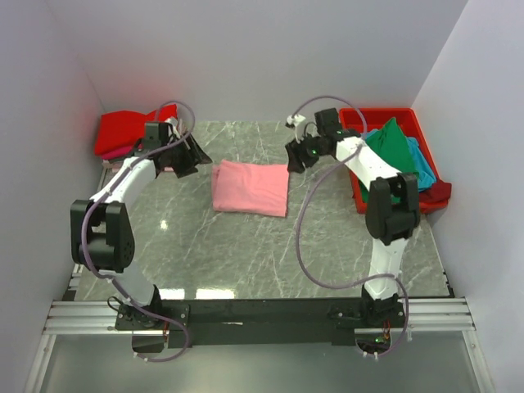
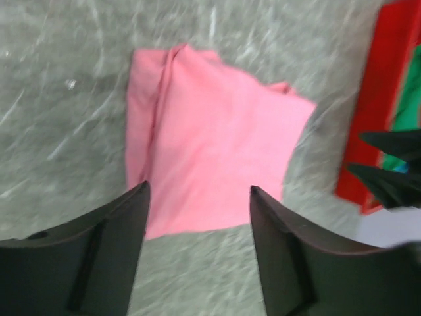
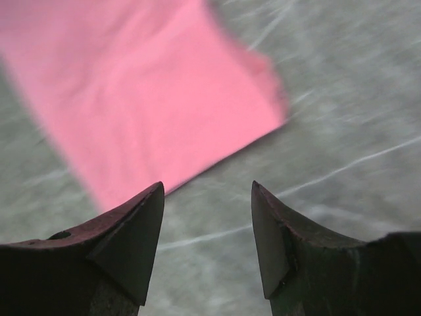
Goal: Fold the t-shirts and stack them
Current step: Fold the tshirt
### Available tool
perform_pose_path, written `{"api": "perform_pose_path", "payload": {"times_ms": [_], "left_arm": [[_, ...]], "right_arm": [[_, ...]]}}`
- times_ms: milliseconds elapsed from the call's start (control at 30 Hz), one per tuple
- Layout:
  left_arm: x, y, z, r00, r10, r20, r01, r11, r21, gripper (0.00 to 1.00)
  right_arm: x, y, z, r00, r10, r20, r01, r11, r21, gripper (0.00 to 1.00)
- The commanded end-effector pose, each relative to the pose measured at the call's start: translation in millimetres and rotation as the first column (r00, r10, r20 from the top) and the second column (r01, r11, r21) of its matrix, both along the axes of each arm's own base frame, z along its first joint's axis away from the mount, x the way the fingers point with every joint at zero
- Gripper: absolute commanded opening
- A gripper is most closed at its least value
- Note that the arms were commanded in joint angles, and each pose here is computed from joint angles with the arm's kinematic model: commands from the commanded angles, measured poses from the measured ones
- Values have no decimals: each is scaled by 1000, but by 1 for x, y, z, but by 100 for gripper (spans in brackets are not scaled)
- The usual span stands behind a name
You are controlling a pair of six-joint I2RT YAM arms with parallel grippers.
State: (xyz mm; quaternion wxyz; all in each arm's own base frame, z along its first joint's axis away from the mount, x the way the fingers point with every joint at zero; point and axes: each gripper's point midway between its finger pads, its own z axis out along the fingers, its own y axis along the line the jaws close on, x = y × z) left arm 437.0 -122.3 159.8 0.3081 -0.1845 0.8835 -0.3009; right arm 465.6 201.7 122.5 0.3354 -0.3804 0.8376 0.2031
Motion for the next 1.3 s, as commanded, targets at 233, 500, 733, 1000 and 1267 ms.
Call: {"api": "perform_pose_path", "payload": {"times_ms": [233, 500, 733, 1000, 1267], "left_arm": [[-15, -11, -71, 982, -143, -126, 176, 935, 309, 74], [18, -24, -98, 969, -159, -189, 227, 873, 432, 76], [24, -34, -127, 942, -193, -274, 311, 809, 499, 78], [14, -59, -147, 897, -300, -324, 418, 813, 406, 76], [6, -85, -149, 863, -402, -305, 483, 834, 267, 51]], "right_arm": [[-109, 23, 55, 978, 199, -67, -178, 954, 239, 62], [-121, 20, 48, 977, 197, -76, -173, 953, 248, 62], [-126, 20, 51, 975, 212, -72, -187, 947, 260, 62], [-126, 20, 50, 973, 217, -78, -190, 945, 267, 62], [-125, 15, 50, 974, 211, -86, -180, 945, 272, 62]]}}
